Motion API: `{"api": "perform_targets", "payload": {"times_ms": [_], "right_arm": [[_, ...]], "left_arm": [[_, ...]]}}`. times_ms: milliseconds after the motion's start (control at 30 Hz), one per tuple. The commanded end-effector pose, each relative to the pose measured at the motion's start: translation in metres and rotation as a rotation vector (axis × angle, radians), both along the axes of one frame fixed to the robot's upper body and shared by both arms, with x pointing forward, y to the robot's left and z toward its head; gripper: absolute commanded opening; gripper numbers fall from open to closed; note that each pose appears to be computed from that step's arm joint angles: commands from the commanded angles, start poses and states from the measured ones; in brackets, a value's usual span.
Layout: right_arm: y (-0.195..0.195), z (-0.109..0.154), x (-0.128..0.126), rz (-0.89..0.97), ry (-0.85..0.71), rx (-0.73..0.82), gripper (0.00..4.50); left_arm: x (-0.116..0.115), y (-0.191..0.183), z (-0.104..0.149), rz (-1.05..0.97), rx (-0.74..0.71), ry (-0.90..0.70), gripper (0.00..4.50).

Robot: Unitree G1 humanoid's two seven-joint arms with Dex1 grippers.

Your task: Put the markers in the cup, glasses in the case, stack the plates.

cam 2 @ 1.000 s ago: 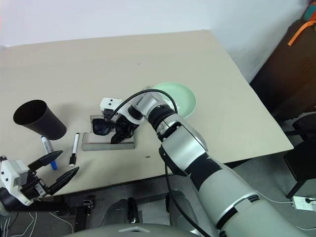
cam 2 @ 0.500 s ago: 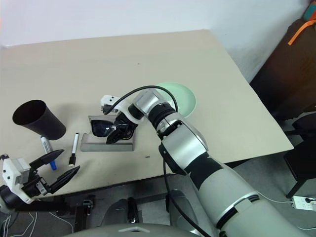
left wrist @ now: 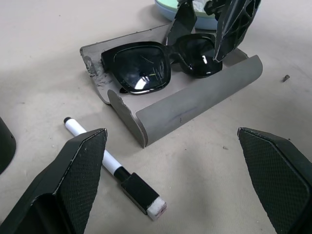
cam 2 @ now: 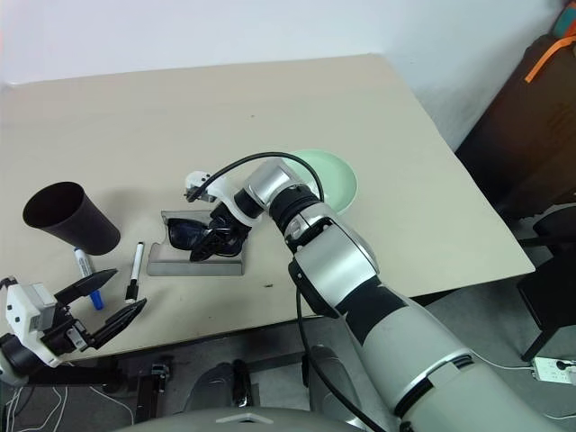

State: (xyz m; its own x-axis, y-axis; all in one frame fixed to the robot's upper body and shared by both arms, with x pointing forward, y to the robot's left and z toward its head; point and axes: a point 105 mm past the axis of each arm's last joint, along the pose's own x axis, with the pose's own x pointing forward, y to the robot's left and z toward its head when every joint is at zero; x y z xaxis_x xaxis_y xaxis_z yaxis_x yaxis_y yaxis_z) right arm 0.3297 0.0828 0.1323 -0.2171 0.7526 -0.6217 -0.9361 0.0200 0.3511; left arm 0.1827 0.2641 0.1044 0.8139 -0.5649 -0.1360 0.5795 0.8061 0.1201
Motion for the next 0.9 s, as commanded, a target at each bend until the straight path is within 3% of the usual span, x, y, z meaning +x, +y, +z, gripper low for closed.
{"api": "perform_targets", "payload": {"times_ms": [33,467,700,900], "right_arm": [[0.025,0.019,-0.016,0.105,-0.024,0.044,4.39],[0.030,0.018,-0.039,0.309,-0.070,0.036,4.39],[0.034,0.009,-0.033,0.235,-0.104,0.019,4.39],[0.036,0.021,-0.029,0.206,-0.112,0.051,4.39]], "left_arm": [[0.000,-0.006,0.006,-0.028,0.008,-0.018,4.50],[0.002,-0.004,0.002,-0.034,0.009,-0.014,4.50],[0.004,-0.004,-0.001,-0.036,0.006,-0.014,4.50],[0.004,-0.003,-0.002,-0.032,0.007,-0.015,4.50]]}}
